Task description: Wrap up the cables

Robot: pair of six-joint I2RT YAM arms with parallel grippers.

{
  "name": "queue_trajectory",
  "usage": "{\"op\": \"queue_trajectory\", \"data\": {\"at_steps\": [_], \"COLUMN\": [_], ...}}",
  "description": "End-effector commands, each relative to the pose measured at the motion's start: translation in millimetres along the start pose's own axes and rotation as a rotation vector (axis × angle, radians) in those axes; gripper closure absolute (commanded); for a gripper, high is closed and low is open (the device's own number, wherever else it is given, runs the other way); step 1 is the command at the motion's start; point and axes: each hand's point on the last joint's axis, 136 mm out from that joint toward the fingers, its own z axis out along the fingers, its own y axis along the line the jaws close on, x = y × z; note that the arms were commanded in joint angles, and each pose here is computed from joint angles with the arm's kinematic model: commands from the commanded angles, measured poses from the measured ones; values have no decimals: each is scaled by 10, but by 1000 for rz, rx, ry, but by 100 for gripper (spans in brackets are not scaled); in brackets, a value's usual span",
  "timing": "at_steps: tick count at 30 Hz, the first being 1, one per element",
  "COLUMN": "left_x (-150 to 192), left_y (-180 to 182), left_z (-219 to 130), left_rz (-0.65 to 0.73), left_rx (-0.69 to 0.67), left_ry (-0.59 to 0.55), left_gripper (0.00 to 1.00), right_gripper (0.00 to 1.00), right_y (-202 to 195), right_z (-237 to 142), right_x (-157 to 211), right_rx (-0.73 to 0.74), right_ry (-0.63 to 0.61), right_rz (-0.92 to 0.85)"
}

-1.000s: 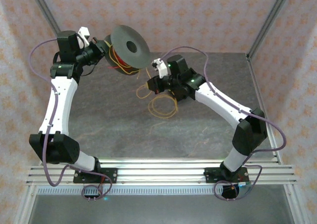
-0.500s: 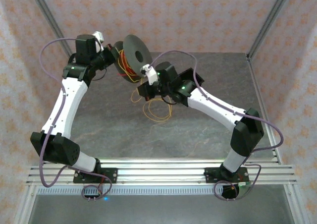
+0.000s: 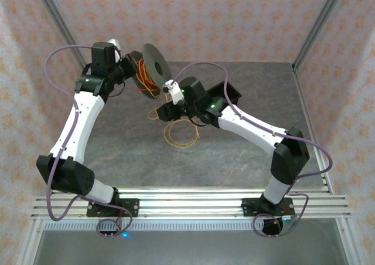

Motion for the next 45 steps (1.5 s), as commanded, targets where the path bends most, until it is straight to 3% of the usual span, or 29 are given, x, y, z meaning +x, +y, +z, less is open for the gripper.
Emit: {"op": "queue_trajectory", "data": {"at_steps": [1,7,15,20,25,29,35,45], "left_x": [-509,-523,-644,-719,-782,-838,-926,-1001], "left_y": [-369,-432,-587,-756,-941,-1067,-1209,-1290], "left_z": [-416,-514,-709,-915,-1141,-1299,-1463,-1612], "left_rz": [46,59,55,53,56,57,37,39], "left_rx": [106,126,172,227,290,338,399,445], "left_ry": [-176,-172,-193,-192,-183,-184,-191,-185], "left_gripper": [100,100,100,100,100,100,100,100], "right_gripper": [40,25,19,23,24,26,36,40], "right_y": [2,-1,-464,-714,-964,-1076,-1260,-1390], "right_z": [-527,-1057,-1339,-1115,-904,-799,-593,-759], "right_x": [-372,-376,-30,331,466,388,272,-113], "right_rx": [21,5,35,7,-29,-68,-113,-141], "right_ry": [-110,-189,-227,-138,-91,-62,-5,-95], "right_rz": [20,39,215,311,369,369,341,243]}}
